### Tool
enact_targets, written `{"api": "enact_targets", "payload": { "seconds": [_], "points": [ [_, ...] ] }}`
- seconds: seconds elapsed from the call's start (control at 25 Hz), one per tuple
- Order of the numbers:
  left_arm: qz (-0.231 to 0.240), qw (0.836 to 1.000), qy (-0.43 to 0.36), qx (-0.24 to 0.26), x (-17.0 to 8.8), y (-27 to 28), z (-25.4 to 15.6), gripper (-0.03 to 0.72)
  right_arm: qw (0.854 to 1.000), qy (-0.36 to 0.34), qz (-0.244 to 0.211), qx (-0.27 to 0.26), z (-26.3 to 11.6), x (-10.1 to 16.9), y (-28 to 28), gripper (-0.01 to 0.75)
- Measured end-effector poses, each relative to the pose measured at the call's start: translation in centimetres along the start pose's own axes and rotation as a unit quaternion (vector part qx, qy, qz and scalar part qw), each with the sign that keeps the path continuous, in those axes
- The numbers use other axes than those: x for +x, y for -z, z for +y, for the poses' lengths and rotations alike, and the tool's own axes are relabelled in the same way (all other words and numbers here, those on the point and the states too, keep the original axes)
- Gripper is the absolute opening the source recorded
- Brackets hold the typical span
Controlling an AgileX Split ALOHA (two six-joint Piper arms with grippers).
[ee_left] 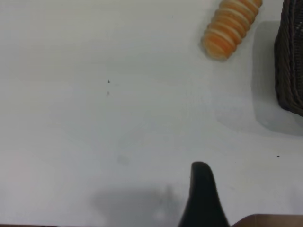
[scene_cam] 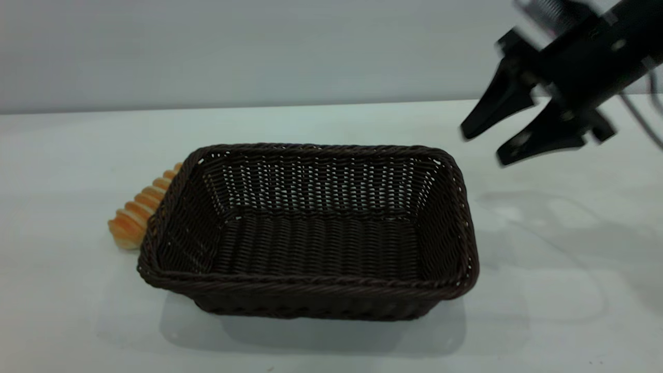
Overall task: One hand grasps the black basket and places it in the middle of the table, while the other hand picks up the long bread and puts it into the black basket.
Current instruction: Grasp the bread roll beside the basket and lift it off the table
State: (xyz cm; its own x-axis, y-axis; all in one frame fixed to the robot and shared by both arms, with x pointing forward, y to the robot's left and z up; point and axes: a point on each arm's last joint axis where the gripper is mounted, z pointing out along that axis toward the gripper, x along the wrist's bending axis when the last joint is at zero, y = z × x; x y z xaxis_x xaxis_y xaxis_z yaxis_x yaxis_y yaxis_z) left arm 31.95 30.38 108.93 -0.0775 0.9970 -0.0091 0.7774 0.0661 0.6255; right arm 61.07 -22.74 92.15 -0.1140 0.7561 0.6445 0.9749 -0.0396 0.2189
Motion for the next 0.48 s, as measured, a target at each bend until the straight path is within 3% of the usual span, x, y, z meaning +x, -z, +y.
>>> {"api": "enact_targets", "payload": {
  "seconds": [0.08,0.2,0.36,0.48],
  "points": [
    [0.000,1.000,0.000,0.001,0.0,0.0,0.0,0.563,1.000,0.025,-0.019,0.001,0.0,-0.3,2.0,0.539],
    [0.001,1.000,0.000,0.005,0.0,0.0,-0.1,0.563,0.996,0.040,-0.084,0.019,-0.5,-1.4,4.7,0.532],
    [0.001,1.000,0.000,0.008,0.0,0.0,-0.1,0.563,0.976,0.053,-0.199,0.065,-1.6,-2.2,7.8,0.515],
    [0.003,1.000,-0.002,0.024,-0.1,-0.6,0.2,0.563,0.962,0.055,-0.255,0.074,-2.3,-1.5,10.1,0.513]
  ]
}}
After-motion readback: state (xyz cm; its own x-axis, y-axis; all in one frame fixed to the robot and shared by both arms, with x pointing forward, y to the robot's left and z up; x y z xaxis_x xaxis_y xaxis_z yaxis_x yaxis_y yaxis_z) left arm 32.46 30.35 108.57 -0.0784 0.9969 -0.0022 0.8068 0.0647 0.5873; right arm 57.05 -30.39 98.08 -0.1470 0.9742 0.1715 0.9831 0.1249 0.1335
